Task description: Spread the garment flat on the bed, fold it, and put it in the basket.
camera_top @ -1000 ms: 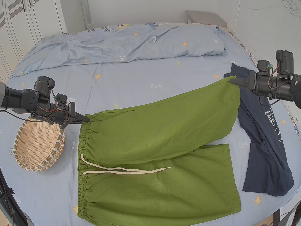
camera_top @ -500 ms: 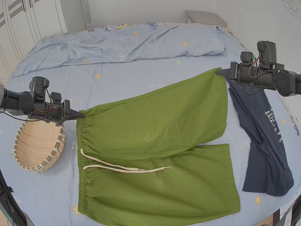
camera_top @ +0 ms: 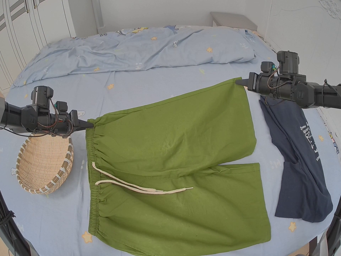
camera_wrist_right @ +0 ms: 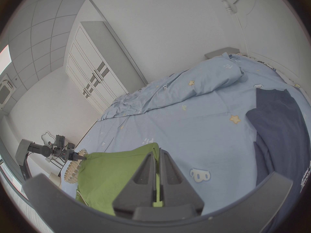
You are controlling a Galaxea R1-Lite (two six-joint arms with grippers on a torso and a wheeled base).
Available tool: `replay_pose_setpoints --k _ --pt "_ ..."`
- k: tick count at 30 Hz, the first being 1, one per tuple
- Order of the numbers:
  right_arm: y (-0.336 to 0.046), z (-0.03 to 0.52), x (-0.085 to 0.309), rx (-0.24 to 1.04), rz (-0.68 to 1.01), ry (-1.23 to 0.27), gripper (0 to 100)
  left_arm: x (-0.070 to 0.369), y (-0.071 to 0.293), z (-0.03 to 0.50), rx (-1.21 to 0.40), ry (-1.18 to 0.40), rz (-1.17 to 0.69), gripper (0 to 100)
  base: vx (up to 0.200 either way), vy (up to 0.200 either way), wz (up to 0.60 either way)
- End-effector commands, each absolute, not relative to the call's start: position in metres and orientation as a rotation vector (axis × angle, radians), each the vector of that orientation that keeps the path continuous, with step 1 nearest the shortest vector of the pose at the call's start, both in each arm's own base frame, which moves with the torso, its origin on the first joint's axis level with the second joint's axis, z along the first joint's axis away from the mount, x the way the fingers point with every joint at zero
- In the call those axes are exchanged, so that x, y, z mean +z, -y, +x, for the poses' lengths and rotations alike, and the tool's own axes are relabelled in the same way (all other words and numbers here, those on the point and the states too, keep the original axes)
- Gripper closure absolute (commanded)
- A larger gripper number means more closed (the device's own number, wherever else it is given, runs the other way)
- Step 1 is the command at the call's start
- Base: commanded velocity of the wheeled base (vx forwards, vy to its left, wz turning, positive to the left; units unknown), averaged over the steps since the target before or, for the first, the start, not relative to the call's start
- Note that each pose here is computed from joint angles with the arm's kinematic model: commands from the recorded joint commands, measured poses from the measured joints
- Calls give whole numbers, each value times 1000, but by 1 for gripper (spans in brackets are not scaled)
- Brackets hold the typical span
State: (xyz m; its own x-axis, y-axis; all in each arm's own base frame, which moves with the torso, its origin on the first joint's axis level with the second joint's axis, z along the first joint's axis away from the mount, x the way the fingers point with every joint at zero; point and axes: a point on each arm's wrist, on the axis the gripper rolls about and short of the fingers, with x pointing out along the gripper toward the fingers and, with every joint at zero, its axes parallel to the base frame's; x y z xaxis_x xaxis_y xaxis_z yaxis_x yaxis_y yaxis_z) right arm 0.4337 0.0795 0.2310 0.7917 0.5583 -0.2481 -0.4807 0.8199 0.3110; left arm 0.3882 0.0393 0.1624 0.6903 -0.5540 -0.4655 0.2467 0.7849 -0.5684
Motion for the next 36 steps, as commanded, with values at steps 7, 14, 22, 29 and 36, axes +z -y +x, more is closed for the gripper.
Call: replay_pose_setpoints --k 7,14,22,29,36 --pt "-79 470 195 545 241 -366 100 152 -47 400 -459 -634 -485 100 0 0 0" --pt "-82 487 176 503 219 -352 100 146 -48 404 -460 -630 -483 100 0 0 0" --pt "-82 496 168 498 219 -353 100 143 -53 406 -452 -615 -480 100 0 0 0" --pt "-82 505 157 486 217 -356 100 142 -53 407 -450 -612 -480 100 0 0 0" --pt "-83 508 151 480 217 -366 100 138 -54 409 -446 -620 -482 100 0 0 0"
